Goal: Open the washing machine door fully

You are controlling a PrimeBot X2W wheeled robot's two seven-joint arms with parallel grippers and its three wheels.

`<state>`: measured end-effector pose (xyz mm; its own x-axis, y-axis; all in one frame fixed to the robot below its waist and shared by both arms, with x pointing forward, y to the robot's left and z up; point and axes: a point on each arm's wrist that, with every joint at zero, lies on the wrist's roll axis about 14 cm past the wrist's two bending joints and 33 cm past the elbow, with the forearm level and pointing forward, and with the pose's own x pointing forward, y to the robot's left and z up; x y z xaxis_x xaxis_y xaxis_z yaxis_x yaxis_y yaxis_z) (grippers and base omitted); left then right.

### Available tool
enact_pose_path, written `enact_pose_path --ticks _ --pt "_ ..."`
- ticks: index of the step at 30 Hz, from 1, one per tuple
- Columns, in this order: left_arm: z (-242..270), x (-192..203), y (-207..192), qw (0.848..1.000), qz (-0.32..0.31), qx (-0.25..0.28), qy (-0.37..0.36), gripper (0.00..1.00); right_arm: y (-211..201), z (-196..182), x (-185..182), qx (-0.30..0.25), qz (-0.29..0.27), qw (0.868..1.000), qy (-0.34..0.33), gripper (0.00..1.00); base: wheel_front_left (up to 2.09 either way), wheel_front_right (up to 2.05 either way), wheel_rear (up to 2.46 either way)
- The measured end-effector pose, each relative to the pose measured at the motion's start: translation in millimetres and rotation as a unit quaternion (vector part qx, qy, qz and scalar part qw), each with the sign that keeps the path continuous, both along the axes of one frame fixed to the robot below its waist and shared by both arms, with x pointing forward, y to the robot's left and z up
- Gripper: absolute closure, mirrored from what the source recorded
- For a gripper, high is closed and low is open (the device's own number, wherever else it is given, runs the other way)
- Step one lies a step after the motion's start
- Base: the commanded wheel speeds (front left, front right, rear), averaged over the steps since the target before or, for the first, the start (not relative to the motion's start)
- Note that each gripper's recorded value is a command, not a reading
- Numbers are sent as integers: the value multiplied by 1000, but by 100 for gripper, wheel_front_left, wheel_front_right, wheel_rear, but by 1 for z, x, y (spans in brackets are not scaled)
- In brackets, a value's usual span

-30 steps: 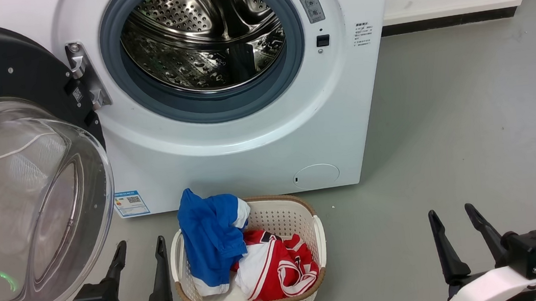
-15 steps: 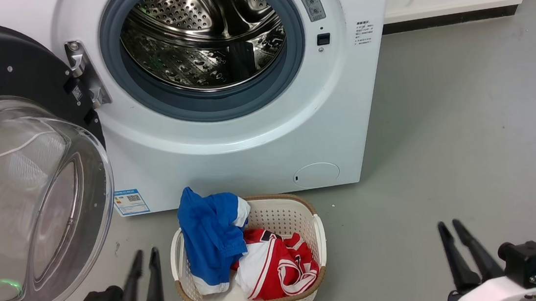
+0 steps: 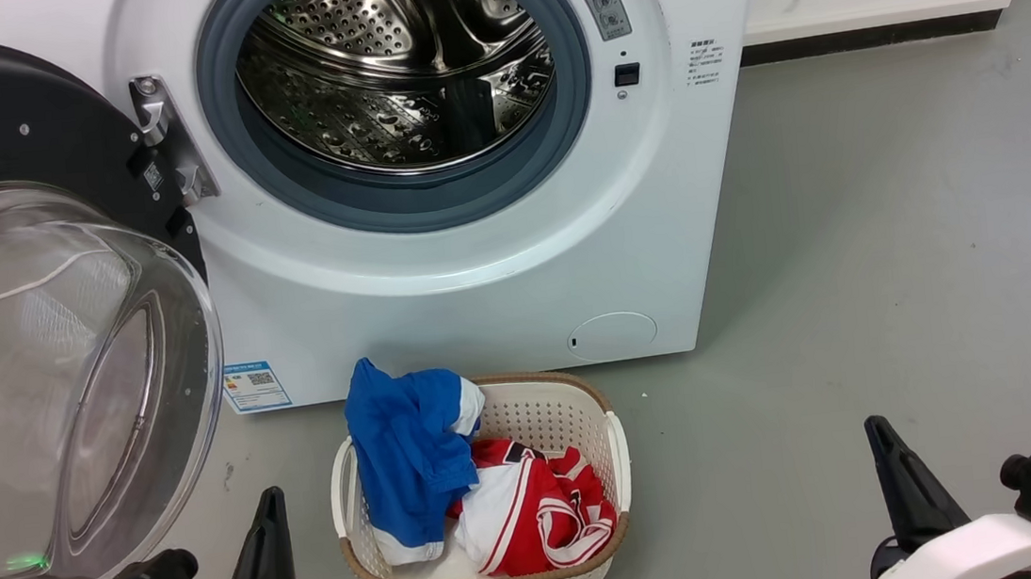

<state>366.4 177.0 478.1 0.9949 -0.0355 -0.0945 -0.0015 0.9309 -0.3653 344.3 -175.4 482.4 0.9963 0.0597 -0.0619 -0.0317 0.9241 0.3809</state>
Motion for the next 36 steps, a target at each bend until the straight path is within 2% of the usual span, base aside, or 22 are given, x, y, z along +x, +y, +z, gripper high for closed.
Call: enact_pose_path --ticks 18,36 --pt "0 7 7 989 25 -141 21 100 -8 4 10 141 -23 990 3 100 0 0 0" --pt "2 12 9 964 38 -261 27 100 -14 4 17 255 -38 966 10 100 0 0 0"
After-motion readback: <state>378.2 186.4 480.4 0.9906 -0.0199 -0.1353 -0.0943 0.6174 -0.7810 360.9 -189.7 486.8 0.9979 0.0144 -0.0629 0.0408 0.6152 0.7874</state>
